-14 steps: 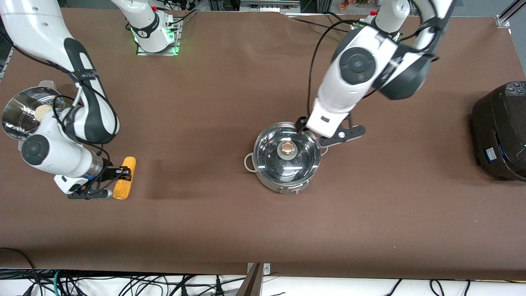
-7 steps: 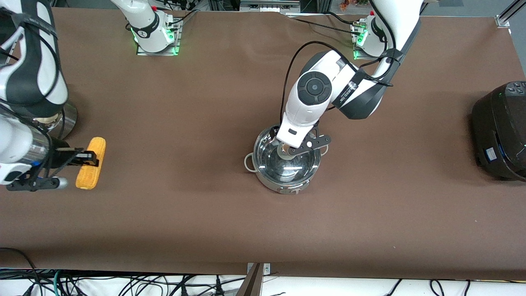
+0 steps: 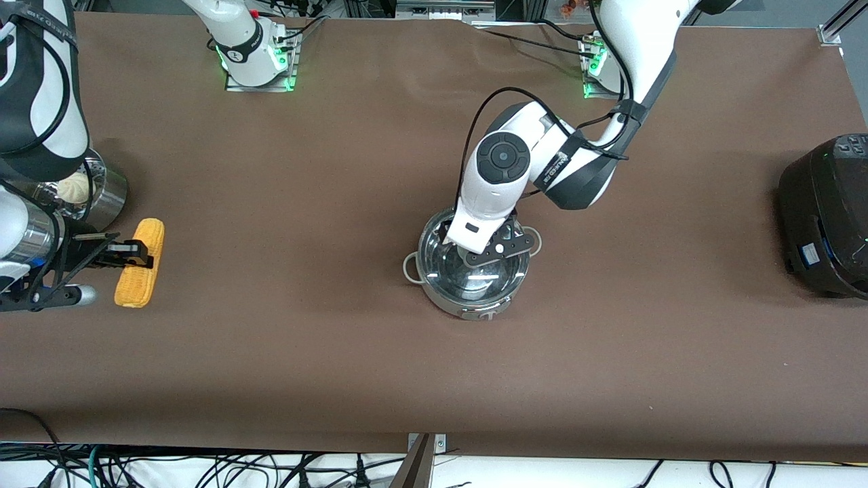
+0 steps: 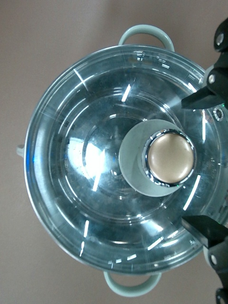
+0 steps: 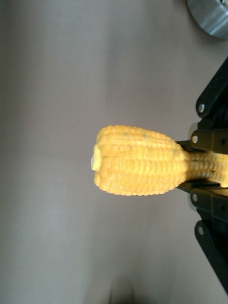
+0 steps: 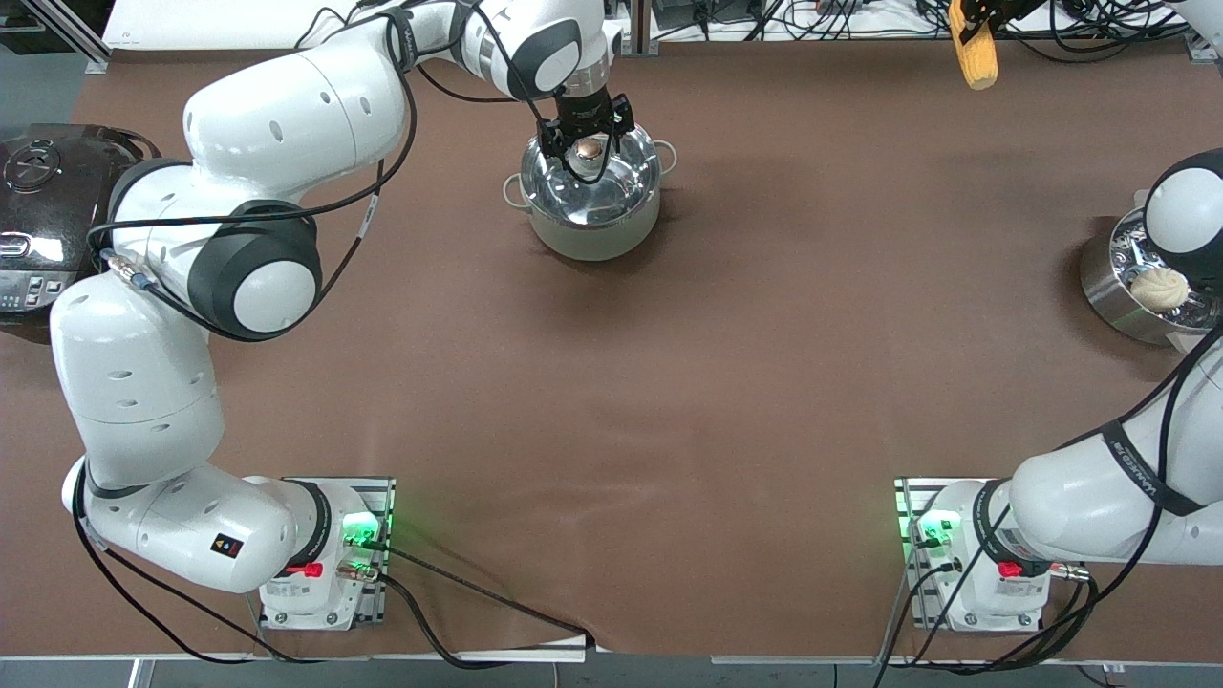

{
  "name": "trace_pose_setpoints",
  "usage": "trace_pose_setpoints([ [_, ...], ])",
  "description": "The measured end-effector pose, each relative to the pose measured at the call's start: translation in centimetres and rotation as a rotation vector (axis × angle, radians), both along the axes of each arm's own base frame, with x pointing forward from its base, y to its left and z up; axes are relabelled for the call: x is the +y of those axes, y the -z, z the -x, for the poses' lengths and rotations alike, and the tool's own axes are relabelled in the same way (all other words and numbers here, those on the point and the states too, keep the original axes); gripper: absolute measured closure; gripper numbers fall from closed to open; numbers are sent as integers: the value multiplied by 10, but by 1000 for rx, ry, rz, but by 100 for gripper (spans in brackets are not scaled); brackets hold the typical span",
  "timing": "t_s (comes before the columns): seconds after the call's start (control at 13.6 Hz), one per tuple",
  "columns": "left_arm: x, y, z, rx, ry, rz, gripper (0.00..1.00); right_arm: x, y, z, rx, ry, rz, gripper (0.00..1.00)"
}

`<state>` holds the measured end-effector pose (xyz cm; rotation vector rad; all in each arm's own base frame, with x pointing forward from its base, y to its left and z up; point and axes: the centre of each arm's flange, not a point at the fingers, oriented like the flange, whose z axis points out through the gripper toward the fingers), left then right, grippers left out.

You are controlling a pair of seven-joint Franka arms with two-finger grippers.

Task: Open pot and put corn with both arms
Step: 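Grasp the glass lid knob with the left gripper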

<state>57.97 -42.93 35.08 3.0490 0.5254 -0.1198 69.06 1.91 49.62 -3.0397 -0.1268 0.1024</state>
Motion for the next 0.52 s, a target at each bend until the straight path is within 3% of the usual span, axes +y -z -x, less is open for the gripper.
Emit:
trace_pose_setpoints([
  [0.15, -1, 1, 0, 0, 1, 1, 8, 8, -1, 0, 0, -11, -14, 74],
  [0.52, 0, 2, -2, -1, -2, -1, 14, 54, -4, 4, -2, -83, -48, 74],
])
